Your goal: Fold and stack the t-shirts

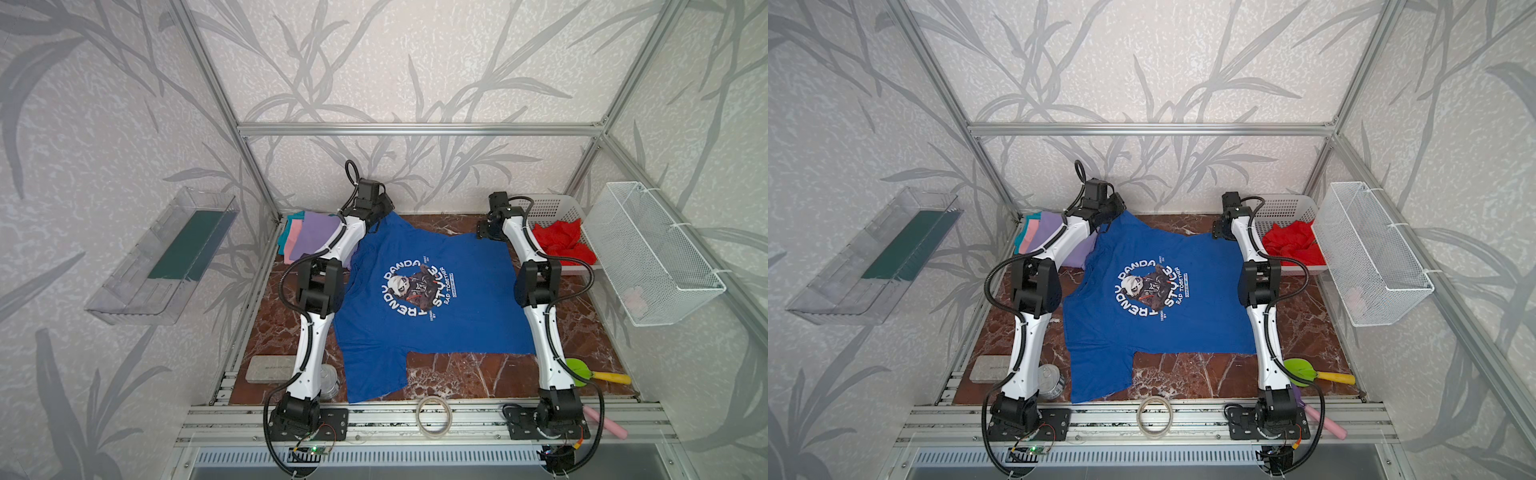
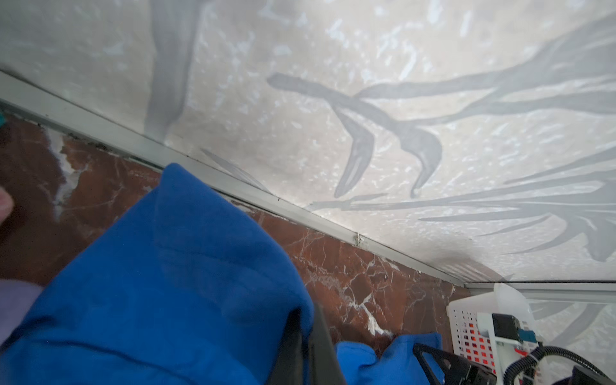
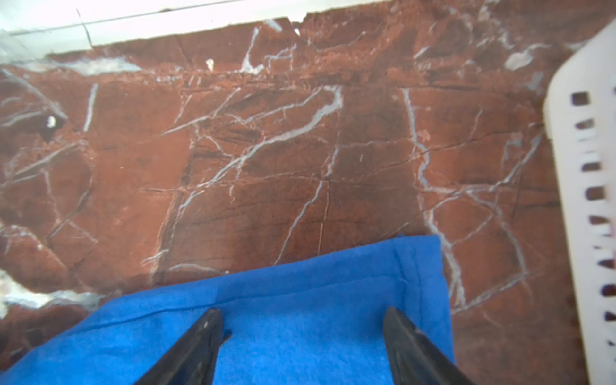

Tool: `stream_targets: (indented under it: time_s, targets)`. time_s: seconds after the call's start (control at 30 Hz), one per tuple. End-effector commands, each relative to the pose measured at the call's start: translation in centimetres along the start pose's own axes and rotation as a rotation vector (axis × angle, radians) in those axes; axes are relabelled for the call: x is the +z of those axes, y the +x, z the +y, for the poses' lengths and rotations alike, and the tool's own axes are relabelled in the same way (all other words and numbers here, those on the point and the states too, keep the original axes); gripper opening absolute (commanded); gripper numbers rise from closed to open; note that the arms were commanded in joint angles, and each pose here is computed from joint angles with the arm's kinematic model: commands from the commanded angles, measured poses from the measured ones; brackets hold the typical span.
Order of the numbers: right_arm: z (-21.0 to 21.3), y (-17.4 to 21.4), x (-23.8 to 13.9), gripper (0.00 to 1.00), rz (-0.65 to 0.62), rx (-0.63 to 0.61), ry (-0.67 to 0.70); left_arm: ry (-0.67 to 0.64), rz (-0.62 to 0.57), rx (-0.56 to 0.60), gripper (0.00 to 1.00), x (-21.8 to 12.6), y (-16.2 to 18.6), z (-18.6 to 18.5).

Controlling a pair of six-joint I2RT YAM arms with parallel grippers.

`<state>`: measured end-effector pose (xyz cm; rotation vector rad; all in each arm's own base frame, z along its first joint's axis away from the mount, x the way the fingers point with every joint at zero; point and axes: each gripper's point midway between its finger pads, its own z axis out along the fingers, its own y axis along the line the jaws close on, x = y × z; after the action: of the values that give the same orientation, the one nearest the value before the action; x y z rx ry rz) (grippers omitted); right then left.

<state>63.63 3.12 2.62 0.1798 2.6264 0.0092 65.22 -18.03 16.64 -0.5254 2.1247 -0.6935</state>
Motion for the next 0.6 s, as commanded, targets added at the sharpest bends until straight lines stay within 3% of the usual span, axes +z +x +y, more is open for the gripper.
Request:
stream_targets:
  time_s: [0.0, 0.37, 0.57]
  targets:
    - [0.2, 0.2, 0.5, 0.79, 0.008, -0.008, -0.026, 0.022, -0.011, -0.007, 0.0, -1.8, 0.1, -0.7]
    - [0.7, -1.5, -2.3, 0.82, -0.024, 0.186, -0.123, 0.013, 0.083, 0.004, 0.0, -4.9, 2.7, -0.8]
    - [2.1, -1.6, -3.2, 0.82, -0.025, 0.234, -0.176, -0.012, 0.102, 0.057, 0.0, -8.6, 4.4, -1.2]
